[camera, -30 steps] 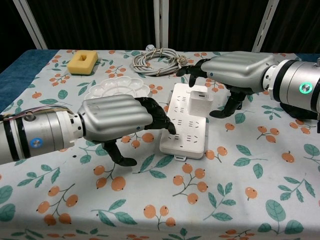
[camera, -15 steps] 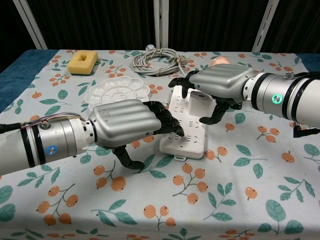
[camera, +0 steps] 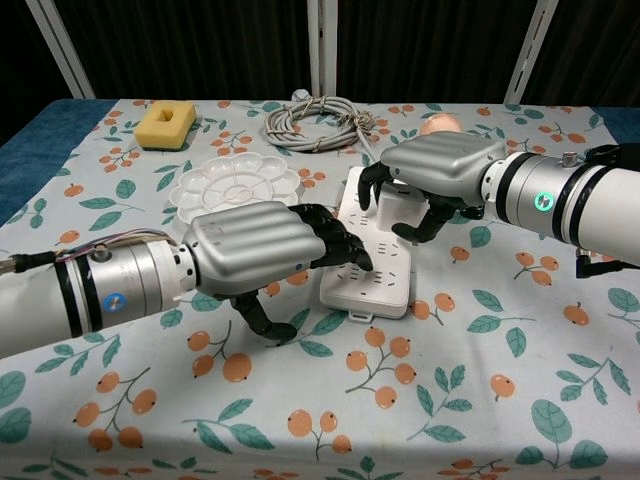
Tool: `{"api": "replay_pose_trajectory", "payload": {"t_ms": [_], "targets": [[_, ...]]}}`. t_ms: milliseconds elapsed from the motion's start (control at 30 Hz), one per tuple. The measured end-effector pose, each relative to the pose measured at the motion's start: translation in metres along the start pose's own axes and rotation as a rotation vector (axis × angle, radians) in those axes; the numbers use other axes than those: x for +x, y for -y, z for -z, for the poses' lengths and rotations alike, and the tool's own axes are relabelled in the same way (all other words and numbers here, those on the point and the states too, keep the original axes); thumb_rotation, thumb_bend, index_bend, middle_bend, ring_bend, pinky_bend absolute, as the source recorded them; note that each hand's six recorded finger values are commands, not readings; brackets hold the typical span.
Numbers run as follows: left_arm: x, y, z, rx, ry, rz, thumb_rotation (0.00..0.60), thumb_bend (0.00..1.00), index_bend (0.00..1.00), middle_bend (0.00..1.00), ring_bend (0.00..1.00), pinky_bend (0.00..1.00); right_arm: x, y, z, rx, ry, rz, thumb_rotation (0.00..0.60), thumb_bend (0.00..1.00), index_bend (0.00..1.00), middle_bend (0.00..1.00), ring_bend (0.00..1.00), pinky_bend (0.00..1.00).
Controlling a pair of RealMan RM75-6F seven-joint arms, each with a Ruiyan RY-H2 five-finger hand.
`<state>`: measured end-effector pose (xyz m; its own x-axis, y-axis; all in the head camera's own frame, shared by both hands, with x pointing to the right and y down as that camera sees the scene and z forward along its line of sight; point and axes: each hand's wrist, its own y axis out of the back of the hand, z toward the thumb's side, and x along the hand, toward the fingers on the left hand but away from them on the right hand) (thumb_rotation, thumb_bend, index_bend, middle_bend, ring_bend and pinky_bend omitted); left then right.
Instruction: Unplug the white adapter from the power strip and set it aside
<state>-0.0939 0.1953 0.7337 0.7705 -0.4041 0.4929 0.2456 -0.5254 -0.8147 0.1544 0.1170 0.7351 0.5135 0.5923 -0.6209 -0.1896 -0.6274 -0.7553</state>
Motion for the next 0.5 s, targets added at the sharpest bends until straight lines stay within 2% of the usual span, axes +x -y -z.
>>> {"api": "replay_pose_trajectory", "payload": {"t_ms": [167,333,500], "targets": [[0.0009,0.0007,0.0025,-0.008,-0.006,0.002,0.600,0.21,0.14,0.13,0.07,0.09,-0.0013,0.0012,0.0020,-0.005,-0.005,0.010,0.600,0.49,0.65,0.58,0.37,0.31],[0.0021,0.0018,0.0046,-0.018,-0.012,0.008,0.600,0.21,0.14,0.13,0.07,0.09,-0.0011,0.0031,0.0047,-0.009,-0.005,0.012,0.600,0.57,0.76,0.67,0.45,0.35],[0.0025,0.0033,0.0058,-0.020,-0.014,0.018,0.600,0.21,0.14,0.13,0.07,0.09,0.0007,0.0012,0.0073,-0.019,-0.009,0.025,0.600,0.60,0.83,0.70,0.48,0.36]]}}
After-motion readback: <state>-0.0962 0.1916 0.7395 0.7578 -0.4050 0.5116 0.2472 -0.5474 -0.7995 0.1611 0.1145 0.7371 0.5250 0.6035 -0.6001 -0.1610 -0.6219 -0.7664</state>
